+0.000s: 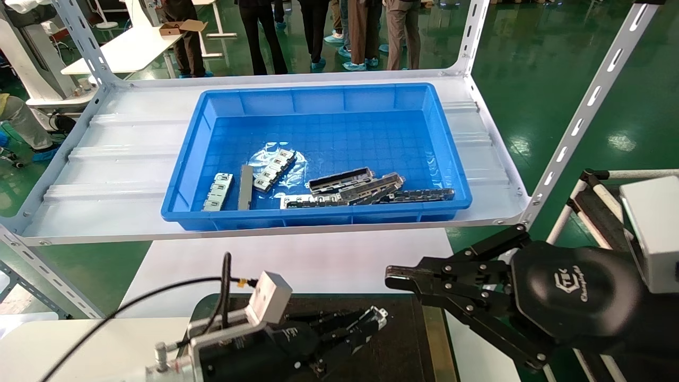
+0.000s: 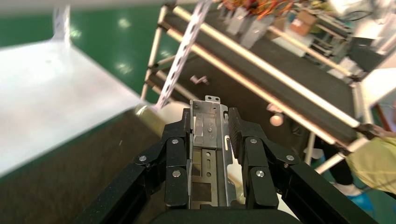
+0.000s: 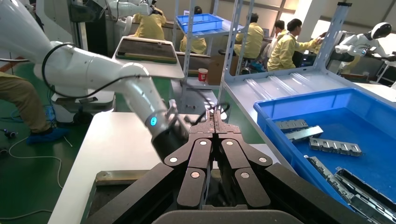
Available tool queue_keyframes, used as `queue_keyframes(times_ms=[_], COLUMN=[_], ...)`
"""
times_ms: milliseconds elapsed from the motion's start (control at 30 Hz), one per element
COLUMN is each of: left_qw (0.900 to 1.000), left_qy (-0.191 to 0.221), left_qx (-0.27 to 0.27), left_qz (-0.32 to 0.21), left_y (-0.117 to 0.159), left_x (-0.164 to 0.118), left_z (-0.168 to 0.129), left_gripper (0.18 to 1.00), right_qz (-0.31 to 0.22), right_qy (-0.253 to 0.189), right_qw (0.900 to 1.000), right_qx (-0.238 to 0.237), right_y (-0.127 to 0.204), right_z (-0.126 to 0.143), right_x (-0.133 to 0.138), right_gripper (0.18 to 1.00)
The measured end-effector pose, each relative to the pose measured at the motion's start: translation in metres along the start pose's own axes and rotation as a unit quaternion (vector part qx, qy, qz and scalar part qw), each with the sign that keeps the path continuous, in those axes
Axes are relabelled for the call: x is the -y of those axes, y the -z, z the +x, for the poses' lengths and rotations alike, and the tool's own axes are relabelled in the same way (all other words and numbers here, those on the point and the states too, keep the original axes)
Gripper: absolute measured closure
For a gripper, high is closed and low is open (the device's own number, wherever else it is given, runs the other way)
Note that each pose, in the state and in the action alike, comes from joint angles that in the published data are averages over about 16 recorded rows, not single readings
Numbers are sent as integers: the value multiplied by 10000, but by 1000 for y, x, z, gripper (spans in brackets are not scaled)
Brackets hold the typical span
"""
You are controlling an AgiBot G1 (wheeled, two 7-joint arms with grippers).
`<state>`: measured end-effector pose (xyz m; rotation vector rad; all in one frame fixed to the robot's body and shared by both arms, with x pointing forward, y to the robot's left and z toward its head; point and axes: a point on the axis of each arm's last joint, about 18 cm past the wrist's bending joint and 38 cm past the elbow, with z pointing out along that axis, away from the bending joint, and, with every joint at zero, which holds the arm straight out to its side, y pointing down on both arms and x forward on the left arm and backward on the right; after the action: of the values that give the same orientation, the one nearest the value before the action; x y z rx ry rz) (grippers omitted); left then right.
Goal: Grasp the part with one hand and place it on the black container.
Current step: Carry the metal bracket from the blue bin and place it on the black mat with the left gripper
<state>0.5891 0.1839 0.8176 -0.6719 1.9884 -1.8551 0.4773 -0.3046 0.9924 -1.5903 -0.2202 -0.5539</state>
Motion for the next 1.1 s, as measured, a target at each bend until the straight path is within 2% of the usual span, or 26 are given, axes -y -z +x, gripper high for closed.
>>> queue_keyframes(times_ms=[267,500,767,1100], left_qw=[9959,9846,9680,9512], left_qy=[417,786,1204,1685], left_qx=[800,1559,2181,2542], left_qz=[-25,97,286,467], left_y=[-23,-49,-82,-109], left_x=[-48,-78,-97,-106], left_z=[-12,-27,-39,-43], left_gripper=[833,833,833,833], right_qz=[0,0,0,0], right_qy=[0,0,0,0], right_qw=[10000,10000,10000,10000], right_qx=[0,0,0,0], right_y=[0,0,0,0], right_z=[0,0,0,0], right_x=[0,0,0,0], right_gripper=[988,988,988,988])
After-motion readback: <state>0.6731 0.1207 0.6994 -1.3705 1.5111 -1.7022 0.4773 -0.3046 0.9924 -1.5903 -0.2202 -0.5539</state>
